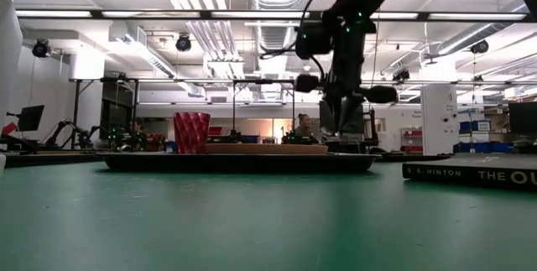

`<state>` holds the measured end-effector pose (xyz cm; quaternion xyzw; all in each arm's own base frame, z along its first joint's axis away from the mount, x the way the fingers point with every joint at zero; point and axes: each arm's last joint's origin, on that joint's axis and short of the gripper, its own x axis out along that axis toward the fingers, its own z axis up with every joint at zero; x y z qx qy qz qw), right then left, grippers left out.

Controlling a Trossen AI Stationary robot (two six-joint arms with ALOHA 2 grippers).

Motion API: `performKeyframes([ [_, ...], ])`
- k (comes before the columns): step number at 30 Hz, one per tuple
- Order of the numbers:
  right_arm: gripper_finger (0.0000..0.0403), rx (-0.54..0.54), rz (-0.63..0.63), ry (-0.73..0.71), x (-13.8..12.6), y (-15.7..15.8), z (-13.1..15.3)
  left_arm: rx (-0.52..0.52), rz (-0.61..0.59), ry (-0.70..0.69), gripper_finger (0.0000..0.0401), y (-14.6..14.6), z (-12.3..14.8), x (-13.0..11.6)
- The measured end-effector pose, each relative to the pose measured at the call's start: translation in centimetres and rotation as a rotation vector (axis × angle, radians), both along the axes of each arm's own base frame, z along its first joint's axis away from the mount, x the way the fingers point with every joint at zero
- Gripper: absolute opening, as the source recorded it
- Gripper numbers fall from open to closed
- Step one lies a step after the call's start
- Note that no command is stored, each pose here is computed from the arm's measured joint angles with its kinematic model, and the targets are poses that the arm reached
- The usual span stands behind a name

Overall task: Pick and place plate/cup/fork/spoon on tray
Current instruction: Put the blue spoon on the black tray on the right side of the light pink plate

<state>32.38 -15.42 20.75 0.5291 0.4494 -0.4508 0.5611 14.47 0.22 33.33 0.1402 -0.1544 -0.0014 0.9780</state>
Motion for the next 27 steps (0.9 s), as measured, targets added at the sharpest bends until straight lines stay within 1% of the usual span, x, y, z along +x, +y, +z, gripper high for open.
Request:
performKeyframes([
  [8, 0.0011, 0.012, -0.044, 0.004, -1.2, -0.7, -2.6, 0.0, 0.0, 0.001, 0.01, 0.0, 0.0, 0.0],
  [13, 0.0011, 0.022, -0.051, -0.018, -1.4, -0.7, -3.5, 0.0, 0.0, 0.002, 0.01, 0.0, 0.0, 0.0],
  [27, 0.0011, 0.004, -0.084, -0.044, -1.3, -0.7, -3.9, 0.001, 0.0, -0.001, 0.01, 0.0, 0.0, 0.0],
])
